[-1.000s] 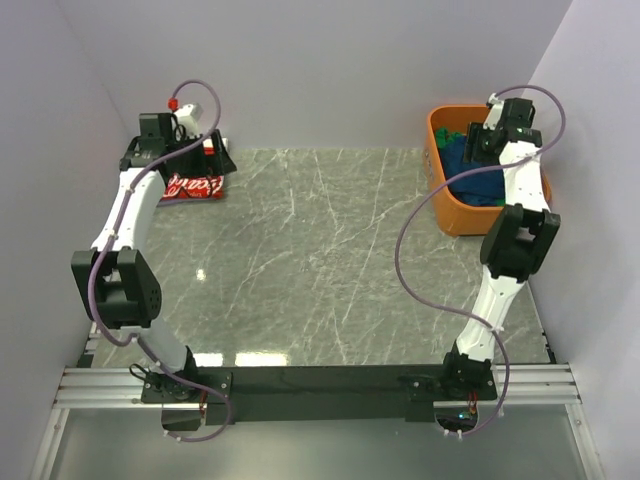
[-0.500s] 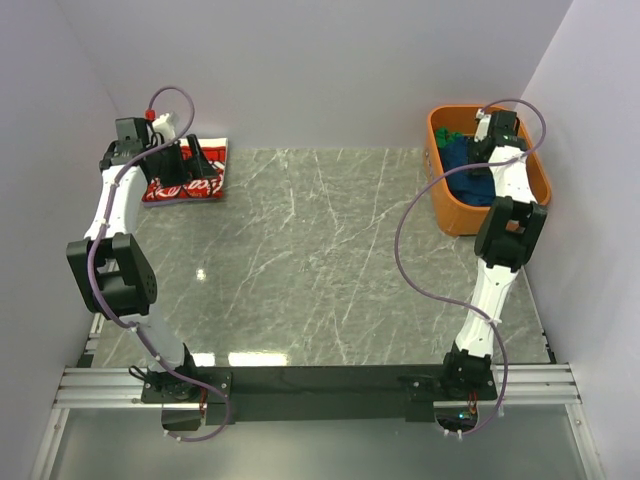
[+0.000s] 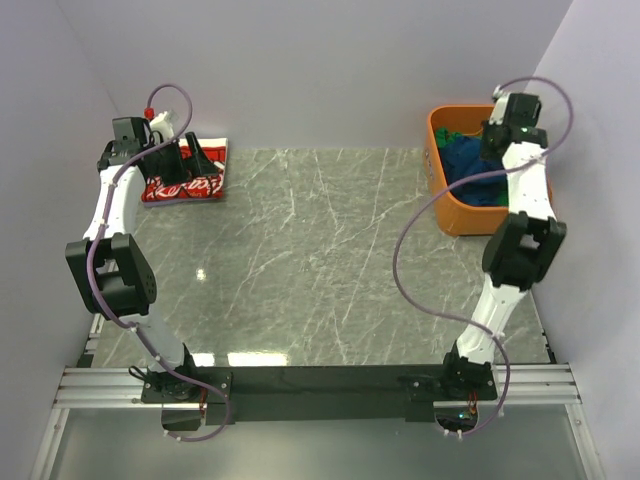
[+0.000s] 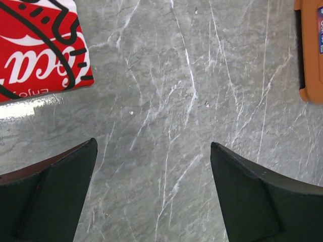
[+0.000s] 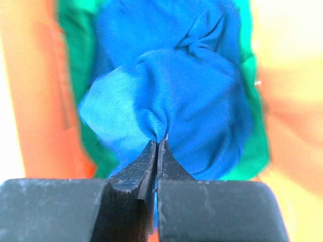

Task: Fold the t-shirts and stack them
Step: Grab the tshirt from the pile, then move the tshirt to the center of the board

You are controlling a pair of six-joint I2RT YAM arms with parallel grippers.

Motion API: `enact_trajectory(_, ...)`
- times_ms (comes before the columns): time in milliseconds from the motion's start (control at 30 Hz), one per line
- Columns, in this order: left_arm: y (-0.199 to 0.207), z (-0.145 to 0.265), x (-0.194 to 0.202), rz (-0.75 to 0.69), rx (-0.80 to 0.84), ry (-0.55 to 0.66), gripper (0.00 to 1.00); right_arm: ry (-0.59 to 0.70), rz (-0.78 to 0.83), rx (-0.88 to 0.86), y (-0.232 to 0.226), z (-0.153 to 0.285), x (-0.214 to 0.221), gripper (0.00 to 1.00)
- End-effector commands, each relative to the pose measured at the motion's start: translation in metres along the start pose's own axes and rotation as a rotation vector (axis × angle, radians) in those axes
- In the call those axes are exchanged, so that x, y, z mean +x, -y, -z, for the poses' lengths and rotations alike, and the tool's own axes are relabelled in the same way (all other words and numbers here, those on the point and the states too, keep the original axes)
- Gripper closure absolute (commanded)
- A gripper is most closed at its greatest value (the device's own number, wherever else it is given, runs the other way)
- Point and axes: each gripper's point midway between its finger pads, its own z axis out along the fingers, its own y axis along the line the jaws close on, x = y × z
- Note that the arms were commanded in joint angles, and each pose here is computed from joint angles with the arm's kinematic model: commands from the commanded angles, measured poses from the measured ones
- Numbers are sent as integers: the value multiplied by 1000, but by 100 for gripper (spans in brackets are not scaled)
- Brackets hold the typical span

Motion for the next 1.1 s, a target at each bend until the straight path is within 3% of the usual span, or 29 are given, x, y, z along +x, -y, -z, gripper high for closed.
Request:
enact_trajectory(0,28,23,-30,-55,63,107,0,277,-50,-36,-8,113,-76,100)
enact_trajectory(200,40,36,-36,-58,67,144,1,445,-74,-63,-15,203,-102,100)
enact_trajectory(533,63,64,-45,-80,93,216,1,988,-85,-226,-47,423,-181,100)
enact_trajectory(800,80,86,-51,-111,108,281,1,1400,-69,-443,-82,580,-198,100)
enact_trajectory(933,89,97,-51,-120,115,309,1,1558,-76,-571,-98,638,-200,100)
enact_trajectory(1067,93,106,-52,-129,110,332,1,1604,-88,-701,-118,662,-201,100)
